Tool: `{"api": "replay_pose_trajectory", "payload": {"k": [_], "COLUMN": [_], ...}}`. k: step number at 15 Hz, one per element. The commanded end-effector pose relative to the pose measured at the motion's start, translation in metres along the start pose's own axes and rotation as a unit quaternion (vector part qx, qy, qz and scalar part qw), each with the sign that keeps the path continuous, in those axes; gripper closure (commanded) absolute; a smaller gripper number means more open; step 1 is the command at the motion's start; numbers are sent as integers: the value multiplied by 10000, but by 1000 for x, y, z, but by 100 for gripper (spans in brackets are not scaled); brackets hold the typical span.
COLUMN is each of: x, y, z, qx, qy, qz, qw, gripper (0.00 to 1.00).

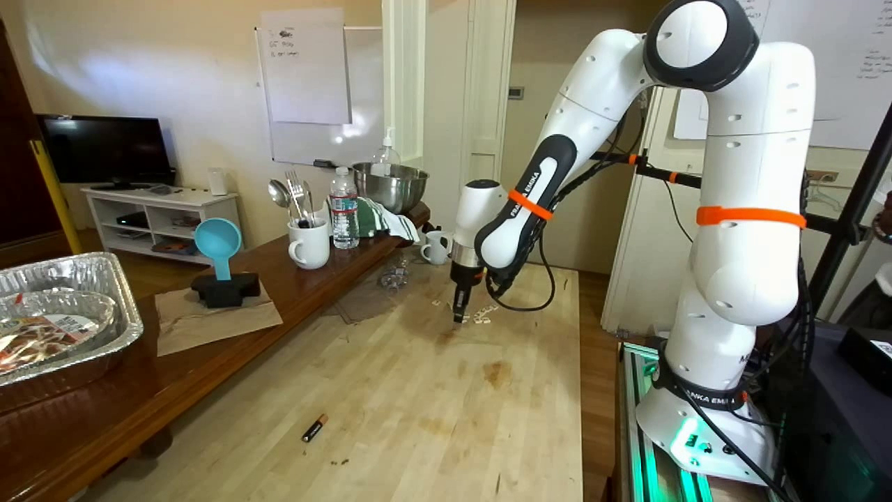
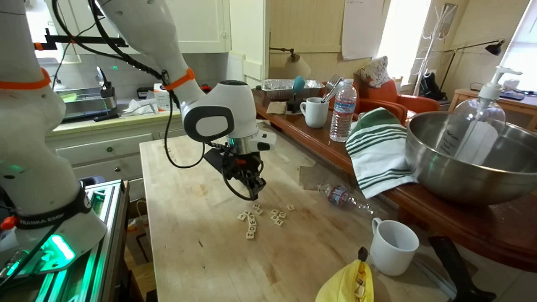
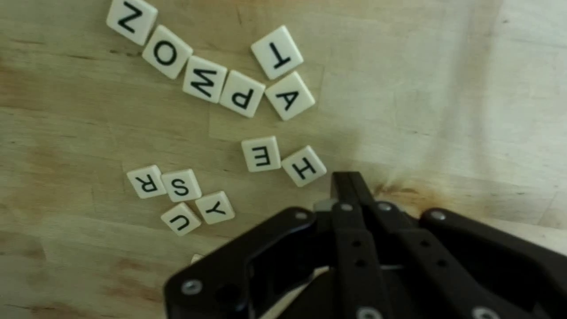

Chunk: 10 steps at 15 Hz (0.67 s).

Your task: Use the tile letters to spell the word hey

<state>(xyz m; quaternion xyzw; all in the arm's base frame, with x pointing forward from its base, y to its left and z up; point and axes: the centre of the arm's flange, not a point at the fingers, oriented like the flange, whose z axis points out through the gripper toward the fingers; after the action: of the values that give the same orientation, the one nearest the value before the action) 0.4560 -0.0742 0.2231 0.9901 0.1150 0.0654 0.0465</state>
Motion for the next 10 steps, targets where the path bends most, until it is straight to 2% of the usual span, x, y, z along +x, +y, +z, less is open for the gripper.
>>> {"api": "replay_pose_trajectory", "payload": {"k": [1, 3, 10], "x": [-7, -9, -7], "y": [7, 13, 13], "z": [-5, -4, 6], "qx": [-215, -295, -187], "qy": [13, -8, 3], "qz": [-57, -78, -179], "qw": [9998, 9995, 9997], "gripper": [100, 100, 100]}}
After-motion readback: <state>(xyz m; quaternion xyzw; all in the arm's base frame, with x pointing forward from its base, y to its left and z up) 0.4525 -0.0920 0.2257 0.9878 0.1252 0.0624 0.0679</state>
